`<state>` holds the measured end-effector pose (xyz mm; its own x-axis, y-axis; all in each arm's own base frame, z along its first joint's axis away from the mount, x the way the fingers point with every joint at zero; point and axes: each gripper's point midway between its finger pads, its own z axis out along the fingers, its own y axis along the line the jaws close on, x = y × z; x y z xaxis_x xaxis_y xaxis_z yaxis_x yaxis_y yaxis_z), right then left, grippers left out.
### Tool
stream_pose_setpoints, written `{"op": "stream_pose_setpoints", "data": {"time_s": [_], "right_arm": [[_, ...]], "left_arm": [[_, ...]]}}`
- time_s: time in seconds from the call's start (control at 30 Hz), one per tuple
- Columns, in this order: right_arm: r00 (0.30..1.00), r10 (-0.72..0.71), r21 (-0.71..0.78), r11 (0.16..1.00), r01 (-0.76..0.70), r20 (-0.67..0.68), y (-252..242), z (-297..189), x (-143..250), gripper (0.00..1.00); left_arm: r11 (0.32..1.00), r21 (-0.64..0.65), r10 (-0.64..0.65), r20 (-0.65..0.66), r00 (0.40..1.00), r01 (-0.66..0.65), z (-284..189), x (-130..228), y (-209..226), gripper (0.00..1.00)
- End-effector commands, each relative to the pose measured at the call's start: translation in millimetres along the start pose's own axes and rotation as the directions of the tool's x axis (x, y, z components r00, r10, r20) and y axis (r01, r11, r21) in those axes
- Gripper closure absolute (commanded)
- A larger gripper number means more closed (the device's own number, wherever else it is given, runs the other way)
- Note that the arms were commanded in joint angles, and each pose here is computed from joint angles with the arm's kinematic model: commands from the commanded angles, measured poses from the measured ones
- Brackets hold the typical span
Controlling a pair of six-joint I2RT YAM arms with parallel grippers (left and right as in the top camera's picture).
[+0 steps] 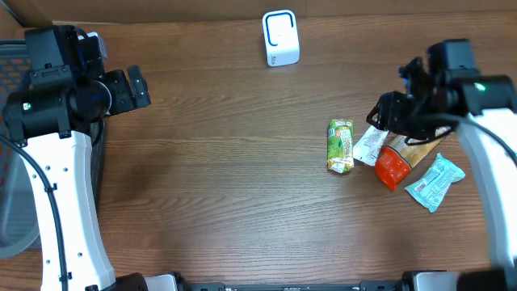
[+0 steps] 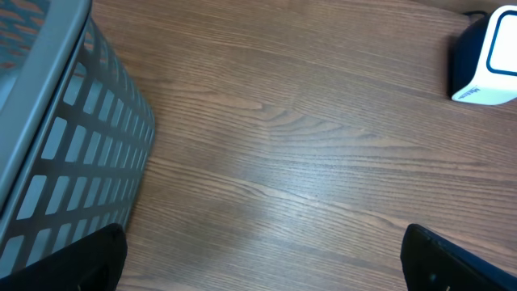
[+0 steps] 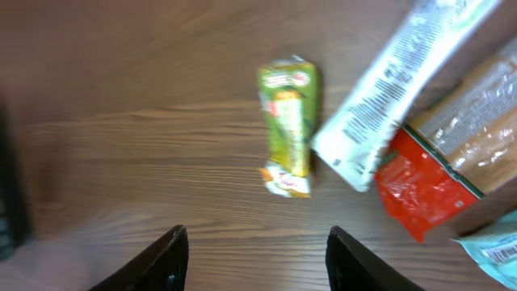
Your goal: Scan the item barcode
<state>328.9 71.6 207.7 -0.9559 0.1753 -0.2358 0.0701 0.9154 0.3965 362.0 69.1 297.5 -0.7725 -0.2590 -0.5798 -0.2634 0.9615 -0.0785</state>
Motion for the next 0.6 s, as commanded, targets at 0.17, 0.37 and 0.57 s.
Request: {"op": "stream_pose_setpoints", "data": {"time_s": [0.17,0.37,0.57], "right_arm": [[0.963,-0.123,-0.128,0.979,0.157,0.239,51.4,-81.8,15.2,0.45],[0.912,-0.169,-0.141,0.961,0.236,0.374,66.1,-129.7,40.9,0.45],[0.853,-0.194,-0.14,0.945,0.294,0.484,72.7,-168.7,70.8,0.0]], "left_arm": [[1.0,-0.006,0.009,0.021,1.0,-0.009,-4.2,-6.9,1.3,0.0],[1.0,-0.006,0.009,0.021,1.0,-0.009,-4.2,-6.9,1.3,0.01],[1.0,-0.006,0.009,0.021,1.0,-0.009,-4.2,-6.9,1.3,0.01]]}}
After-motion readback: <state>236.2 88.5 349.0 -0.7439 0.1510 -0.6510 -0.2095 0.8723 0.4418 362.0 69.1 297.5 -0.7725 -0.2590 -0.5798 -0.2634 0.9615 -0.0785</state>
